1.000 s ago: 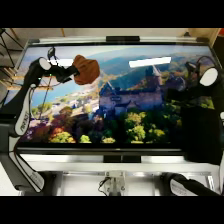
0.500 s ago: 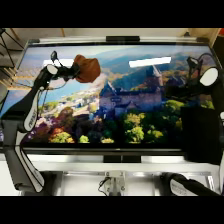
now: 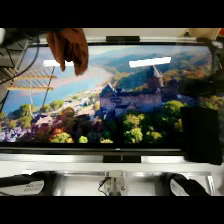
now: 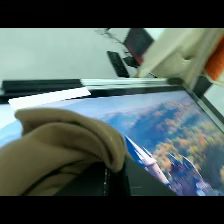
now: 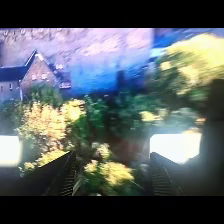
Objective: Fold the shirts.
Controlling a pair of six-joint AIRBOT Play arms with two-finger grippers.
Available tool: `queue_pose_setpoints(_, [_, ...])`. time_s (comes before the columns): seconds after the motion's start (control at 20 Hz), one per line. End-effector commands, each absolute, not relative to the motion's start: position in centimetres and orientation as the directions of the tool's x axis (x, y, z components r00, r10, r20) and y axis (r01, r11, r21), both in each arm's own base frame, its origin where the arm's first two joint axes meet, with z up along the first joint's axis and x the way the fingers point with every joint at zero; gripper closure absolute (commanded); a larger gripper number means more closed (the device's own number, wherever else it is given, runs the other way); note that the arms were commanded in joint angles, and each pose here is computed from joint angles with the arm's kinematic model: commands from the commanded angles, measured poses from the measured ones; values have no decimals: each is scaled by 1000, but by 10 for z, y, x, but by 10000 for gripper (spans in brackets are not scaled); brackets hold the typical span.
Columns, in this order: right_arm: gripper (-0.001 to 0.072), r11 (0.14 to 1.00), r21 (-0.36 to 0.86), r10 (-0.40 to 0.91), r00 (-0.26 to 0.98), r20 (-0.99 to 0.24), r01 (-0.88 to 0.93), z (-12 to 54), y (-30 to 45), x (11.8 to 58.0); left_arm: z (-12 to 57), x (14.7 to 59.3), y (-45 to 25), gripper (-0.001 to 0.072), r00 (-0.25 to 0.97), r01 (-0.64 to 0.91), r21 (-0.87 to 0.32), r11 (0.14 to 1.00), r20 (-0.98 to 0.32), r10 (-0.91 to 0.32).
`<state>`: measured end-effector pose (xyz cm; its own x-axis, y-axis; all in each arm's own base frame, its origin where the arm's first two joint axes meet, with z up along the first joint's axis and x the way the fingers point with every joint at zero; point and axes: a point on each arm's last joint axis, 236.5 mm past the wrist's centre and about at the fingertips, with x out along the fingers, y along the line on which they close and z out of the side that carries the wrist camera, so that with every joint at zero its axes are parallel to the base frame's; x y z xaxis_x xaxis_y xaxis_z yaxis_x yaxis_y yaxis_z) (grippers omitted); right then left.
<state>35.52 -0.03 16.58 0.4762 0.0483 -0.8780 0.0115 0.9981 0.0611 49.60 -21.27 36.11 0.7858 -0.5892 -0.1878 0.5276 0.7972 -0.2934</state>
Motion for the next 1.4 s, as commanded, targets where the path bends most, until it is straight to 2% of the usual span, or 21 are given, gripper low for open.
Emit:
queue_pose_setpoints(0.0, [132, 999, 13, -9, 556, -831, 35, 223, -11, 307, 388, 389, -236, 672, 703, 623, -183, 760, -296, -647])
queue_pose_setpoints(0.15, [133, 998, 51, 18, 520, -854, 49, 231, -2, 260, 308, 345, -284, 672, 497, 683, -236, 691, -543, -677])
queue_pose_setpoints(0.3, [133, 997, 76, 53, 431, -901, 35, 208, 7, 237, 206, 320, -351, 672, 322, 703, -317, 637, -657, -682])
queue_pose_setpoints(0.45, [133, 992, 128, 125, 264, -957, -4, 146, 29, 226, 89, 304, -396, 671, 214, 636, -385, 669, -745, -632])
queue_pose_setpoints(0.55, [133, 986, 166, 163, 215, -963, -2, 102, 46, 230, 32, 299, -406, 671, 129, 485, -477, 733, -790, -600])
queue_pose_setpoints(0.6, [133, 985, 172, 169, 193, -967, -3, 82, 52, 232, 22, 302, -411, 668, 101, 429, -523, 736, -782, -615])
queue_pose_setpoints(0.65, [133, 985, 173, 171, 169, -971, -7, 63, 58, 234, 21, 309, -415, 565, 84, 372, -577, 727, -760, -645])
queue_pose_setpoints(0.7, [132, 985, 173, 173, 139, -975, -13, 49, 62, 236, 30, 321, -413, 291, 92, 326, -618, 716, -733, -674])
queue_pose_setpoints(0.75, [132, 985, 171, 172, 110, -979, -14, 40, 64, 239, 44, 340, -404, 99, 119, 290, -645, 707, -708, -696])
queue_pose_setpoints(0.85, [132, 984, 178, 178, 72, -981, -9, 26, 67, 246, 69, 372, -363, 112, 149, 281, -637, 718, -710, -688])
queue_pose_setpoints(1.0, [132, 979, 202, 203, 13, -979, -37, 10, 75, 250, 65, 389, -280, 113, 84, 193, -593, 782, -784, -615])
queue_pose_setpoints(1.1, [132, 963, 260, 262, 11, -965, -69, 4, 89, 257, 37, 376, -237, 113, 1, 136, -523, 841, -849, -528])
queue_pose_setpoints(1.25, [121, 936, 343, 349, 75, -934, -80, 3, 111, 280, -5, 340, -243, 113, -119, 120, -532, 838, -846, -520])
queue_pose_setpoints(1.3, [41, 927, 363, 372, 106, -922, -93, 3, 117, 290, -18, 325, -259, 113, -147, 133, -560, 818, -827, -542])
queue_pose_setpoints(1.35, [40, 917, 383, 396, 135, -908, -112, 4, 122, 299, -28, 313, -278, 112, -159, 143, -590, 795, -806, -570])
